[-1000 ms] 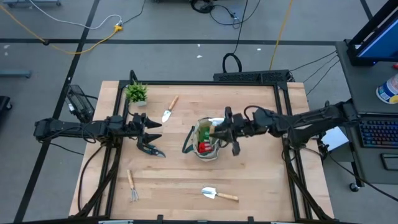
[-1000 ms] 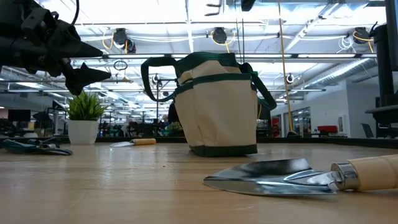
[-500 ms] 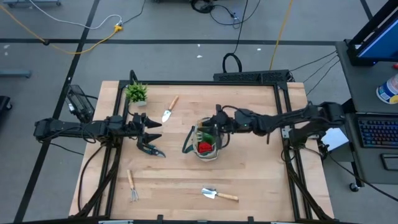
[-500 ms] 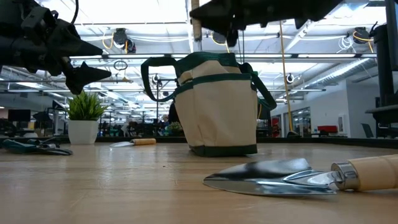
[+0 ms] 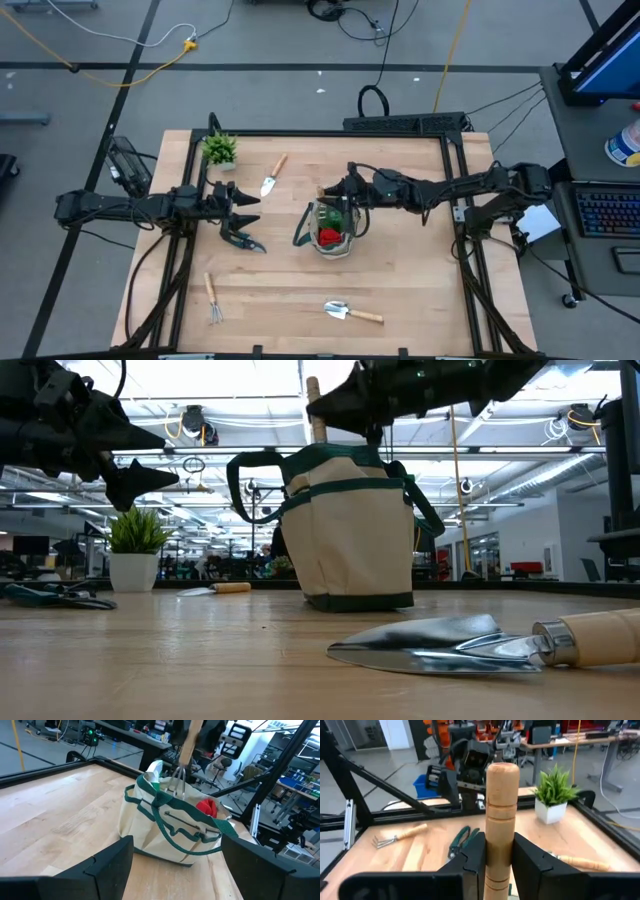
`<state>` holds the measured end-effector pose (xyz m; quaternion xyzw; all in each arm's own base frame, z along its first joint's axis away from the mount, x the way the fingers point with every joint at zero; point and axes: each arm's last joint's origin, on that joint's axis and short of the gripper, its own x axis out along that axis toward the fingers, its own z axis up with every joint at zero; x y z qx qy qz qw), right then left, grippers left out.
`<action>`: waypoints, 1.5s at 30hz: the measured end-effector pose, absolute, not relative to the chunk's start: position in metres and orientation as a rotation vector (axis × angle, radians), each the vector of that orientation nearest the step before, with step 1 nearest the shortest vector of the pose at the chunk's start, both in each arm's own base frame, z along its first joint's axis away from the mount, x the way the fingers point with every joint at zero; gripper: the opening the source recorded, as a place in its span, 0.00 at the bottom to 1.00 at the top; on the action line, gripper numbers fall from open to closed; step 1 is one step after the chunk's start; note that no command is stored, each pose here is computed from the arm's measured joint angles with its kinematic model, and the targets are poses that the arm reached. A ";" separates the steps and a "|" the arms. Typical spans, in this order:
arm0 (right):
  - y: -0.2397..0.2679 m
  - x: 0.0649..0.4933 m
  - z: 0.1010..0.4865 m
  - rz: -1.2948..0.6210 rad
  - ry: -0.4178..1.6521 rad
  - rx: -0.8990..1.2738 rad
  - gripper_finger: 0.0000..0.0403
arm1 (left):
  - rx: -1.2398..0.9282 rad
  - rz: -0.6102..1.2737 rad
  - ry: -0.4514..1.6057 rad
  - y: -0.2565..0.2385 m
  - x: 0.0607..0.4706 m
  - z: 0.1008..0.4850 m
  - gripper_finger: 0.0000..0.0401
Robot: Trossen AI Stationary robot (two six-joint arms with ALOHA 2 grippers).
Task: Pick & Place Garden tools in Gardening bag
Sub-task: Put the right light brown hand rake into the light brown gardening bag
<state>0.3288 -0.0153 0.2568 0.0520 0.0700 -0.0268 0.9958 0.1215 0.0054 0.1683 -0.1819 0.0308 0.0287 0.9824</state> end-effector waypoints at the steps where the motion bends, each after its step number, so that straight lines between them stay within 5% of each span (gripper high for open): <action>1: -0.015 0.329 0.255 -0.055 0.162 0.111 0.15 | -0.366 0.058 0.062 0.005 0.122 0.168 0.77; 45: -0.012 0.353 0.207 -0.092 0.232 0.244 0.15 | -0.213 0.052 0.068 0.005 0.122 0.168 0.77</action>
